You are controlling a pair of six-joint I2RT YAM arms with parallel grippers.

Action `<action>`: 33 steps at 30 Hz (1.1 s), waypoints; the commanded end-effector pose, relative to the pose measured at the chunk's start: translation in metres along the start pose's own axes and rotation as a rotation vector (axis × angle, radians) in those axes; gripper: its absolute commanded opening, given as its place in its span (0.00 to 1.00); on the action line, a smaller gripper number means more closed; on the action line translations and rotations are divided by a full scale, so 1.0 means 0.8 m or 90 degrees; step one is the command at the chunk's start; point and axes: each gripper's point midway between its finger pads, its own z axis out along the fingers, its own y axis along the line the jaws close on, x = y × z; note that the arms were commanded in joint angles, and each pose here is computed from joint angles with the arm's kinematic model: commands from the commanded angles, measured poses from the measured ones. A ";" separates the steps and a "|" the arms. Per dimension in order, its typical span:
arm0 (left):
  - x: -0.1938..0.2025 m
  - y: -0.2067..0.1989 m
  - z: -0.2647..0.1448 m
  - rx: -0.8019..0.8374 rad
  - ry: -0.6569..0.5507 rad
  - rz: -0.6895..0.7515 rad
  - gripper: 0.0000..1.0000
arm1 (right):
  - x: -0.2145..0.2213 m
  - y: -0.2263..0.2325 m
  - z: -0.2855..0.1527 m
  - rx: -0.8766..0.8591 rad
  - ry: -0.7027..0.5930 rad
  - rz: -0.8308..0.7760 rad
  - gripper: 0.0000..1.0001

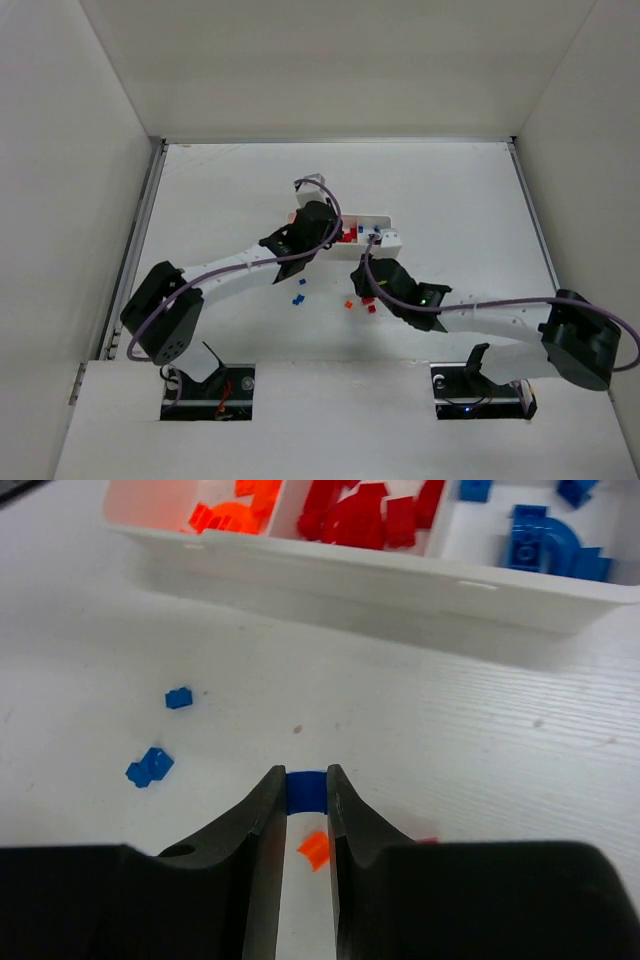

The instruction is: Sort the legos into containers by color

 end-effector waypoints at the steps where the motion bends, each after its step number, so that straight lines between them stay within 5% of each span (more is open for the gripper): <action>1: -0.019 -0.050 0.017 0.061 -0.023 -0.010 0.17 | -0.023 -0.021 -0.015 0.003 -0.041 0.050 0.23; 9: 0.018 -0.105 0.066 0.093 0.022 0.012 0.19 | -0.047 -0.076 -0.027 0.044 -0.070 0.107 0.23; 15: 0.023 -0.118 0.072 0.105 0.027 0.016 0.36 | -0.069 -0.094 -0.024 0.070 -0.091 0.124 0.23; 20: 0.013 -0.099 0.059 0.093 0.015 0.011 0.41 | -0.089 -0.096 -0.009 0.073 -0.095 0.135 0.24; 33: 0.069 0.003 -0.033 0.034 0.025 0.087 0.31 | -0.145 -0.113 0.058 0.131 -0.120 0.129 0.24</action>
